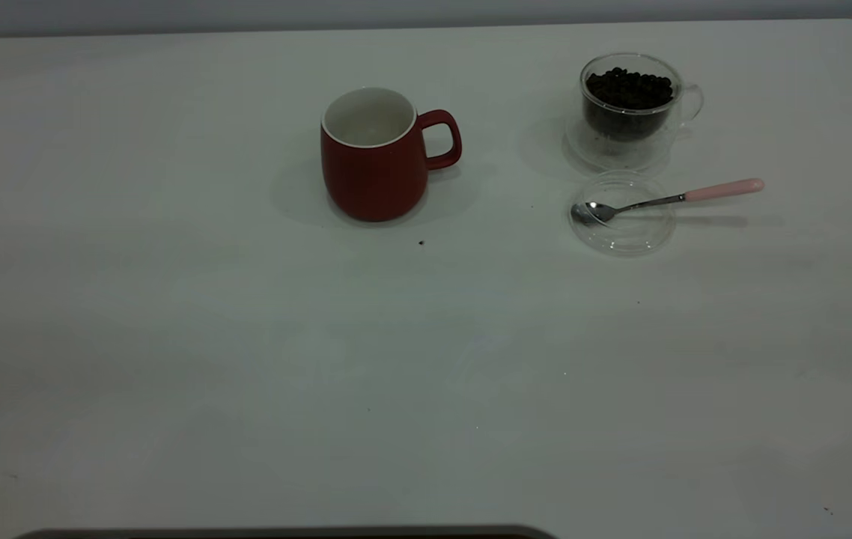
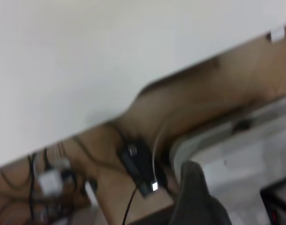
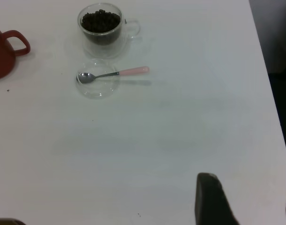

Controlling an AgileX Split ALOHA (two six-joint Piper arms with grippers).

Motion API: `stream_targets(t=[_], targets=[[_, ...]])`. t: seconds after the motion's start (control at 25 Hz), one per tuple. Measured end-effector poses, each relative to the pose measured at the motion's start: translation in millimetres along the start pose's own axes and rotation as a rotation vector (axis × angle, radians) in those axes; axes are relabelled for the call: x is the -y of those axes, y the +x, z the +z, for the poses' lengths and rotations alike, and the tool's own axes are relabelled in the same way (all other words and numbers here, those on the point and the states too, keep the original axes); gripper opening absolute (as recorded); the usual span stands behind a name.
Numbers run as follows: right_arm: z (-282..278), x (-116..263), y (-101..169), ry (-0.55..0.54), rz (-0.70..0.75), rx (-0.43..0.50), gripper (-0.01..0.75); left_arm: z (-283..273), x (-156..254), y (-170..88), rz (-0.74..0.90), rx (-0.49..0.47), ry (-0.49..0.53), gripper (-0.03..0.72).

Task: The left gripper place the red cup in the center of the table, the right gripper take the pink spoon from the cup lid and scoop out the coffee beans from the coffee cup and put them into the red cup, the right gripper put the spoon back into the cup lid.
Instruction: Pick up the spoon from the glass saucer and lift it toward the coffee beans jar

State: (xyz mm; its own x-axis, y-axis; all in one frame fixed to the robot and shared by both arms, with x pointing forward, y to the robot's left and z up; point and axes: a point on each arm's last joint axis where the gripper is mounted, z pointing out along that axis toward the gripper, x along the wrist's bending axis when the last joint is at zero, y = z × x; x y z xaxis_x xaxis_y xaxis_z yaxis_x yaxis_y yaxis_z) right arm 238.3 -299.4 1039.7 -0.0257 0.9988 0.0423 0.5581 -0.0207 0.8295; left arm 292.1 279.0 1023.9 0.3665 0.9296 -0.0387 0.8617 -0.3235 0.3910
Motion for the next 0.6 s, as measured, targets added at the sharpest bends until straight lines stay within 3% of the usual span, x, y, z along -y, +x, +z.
stream_targets(t=[0.24, 0.48, 0.6], targets=[[0, 0, 0, 0.000, 0.000, 0.000, 0.415, -22, 29, -3, 0.000, -0.025, -0.241, 0.587], [0, 0, 0, 0.000, 0.000, 0.000, 0.415, -35, 57, -8, -0.088, -0.118, -0.458, 0.587], [0, 0, 0, 0.000, 0.000, 0.000, 0.415, -36, 63, -10, -0.122, -0.150, -0.486, 0.587]])
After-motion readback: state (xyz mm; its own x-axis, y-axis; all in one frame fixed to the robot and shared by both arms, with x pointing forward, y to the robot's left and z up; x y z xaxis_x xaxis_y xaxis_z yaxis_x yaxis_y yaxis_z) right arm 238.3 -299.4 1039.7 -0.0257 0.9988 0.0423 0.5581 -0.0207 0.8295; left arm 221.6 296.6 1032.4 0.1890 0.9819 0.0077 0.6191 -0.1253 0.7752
